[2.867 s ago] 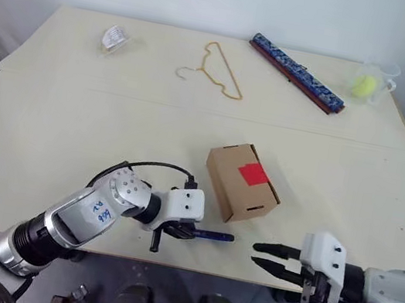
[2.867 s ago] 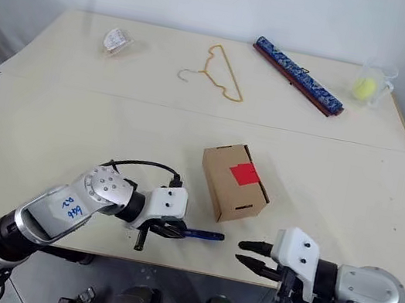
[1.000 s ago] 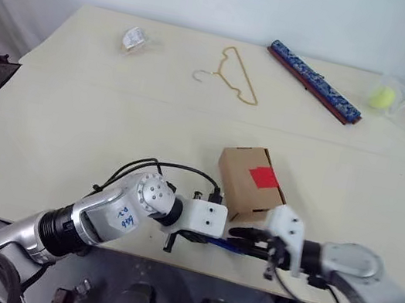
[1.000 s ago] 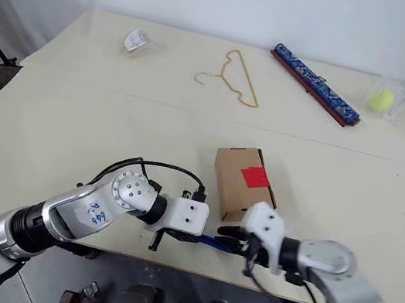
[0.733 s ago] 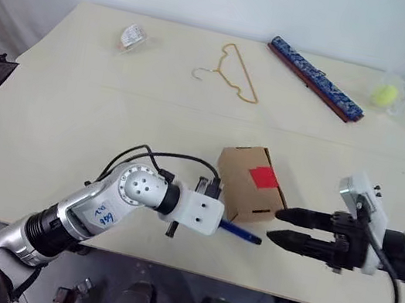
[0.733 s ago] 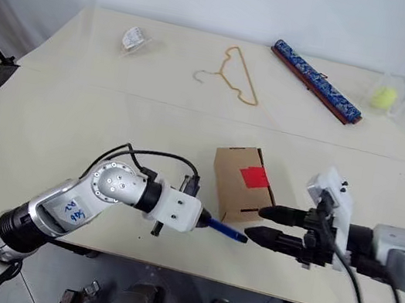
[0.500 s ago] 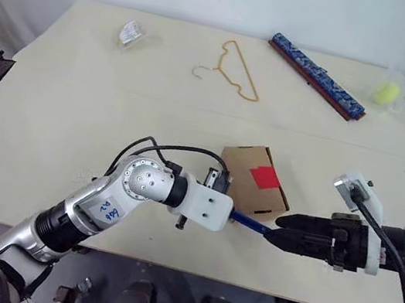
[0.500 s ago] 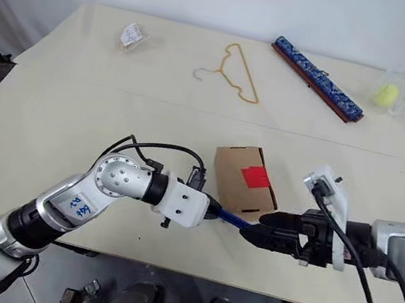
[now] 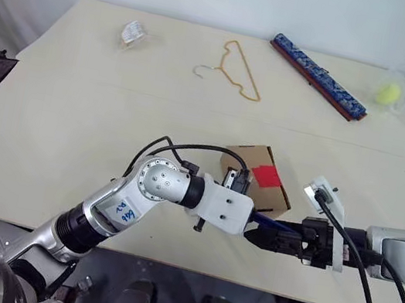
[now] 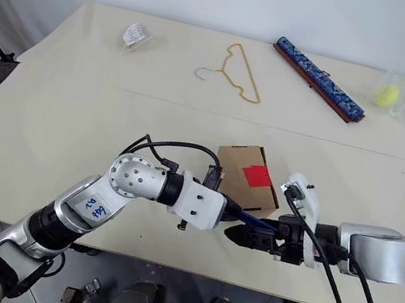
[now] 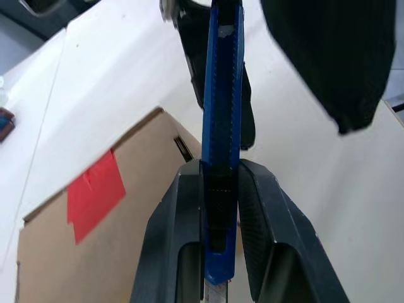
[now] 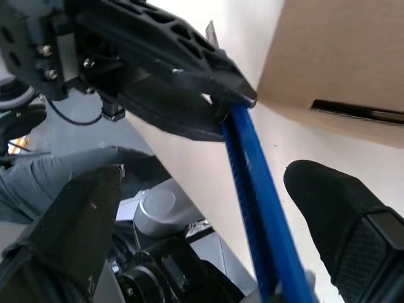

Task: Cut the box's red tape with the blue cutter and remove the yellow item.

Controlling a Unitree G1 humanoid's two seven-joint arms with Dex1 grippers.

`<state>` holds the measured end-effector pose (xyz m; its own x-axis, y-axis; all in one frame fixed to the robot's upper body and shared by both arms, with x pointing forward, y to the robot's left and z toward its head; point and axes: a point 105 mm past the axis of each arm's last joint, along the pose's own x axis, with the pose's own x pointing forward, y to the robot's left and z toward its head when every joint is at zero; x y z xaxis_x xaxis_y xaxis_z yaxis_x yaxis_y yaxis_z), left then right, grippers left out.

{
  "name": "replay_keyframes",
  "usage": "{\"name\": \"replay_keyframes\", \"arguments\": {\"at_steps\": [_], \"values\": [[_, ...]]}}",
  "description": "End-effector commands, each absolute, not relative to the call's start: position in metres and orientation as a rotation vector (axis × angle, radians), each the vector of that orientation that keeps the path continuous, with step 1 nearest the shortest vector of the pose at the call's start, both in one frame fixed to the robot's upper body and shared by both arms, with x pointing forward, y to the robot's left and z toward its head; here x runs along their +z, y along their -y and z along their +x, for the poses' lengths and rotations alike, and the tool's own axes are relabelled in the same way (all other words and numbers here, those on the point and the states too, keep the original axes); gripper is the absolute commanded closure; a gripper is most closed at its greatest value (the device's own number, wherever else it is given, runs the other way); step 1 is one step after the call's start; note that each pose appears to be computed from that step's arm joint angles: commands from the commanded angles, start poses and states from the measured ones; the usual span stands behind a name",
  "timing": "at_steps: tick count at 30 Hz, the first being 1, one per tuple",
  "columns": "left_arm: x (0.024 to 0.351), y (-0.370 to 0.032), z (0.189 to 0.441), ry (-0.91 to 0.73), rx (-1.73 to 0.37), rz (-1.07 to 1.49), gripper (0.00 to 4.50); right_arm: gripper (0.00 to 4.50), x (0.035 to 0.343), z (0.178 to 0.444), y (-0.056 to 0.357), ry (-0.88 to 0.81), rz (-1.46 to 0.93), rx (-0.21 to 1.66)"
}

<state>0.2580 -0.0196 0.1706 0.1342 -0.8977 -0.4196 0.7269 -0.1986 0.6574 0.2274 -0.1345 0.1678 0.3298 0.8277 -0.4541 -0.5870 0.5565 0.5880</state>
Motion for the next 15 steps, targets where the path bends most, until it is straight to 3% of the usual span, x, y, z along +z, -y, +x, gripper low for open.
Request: {"name": "replay_keyframes", "arguments": {"at_steps": [1,15], "values": [[0.182,0.024,0.254,0.298,-1.503,0.962,4.09,0.04,0.176,0.236,0.135,-0.742,0.395,0.933],[0.178,0.023,0.255,0.286,-1.518,0.963,4.09,0.04,0.178,0.236,0.159,-0.763,0.421,0.877]]}}
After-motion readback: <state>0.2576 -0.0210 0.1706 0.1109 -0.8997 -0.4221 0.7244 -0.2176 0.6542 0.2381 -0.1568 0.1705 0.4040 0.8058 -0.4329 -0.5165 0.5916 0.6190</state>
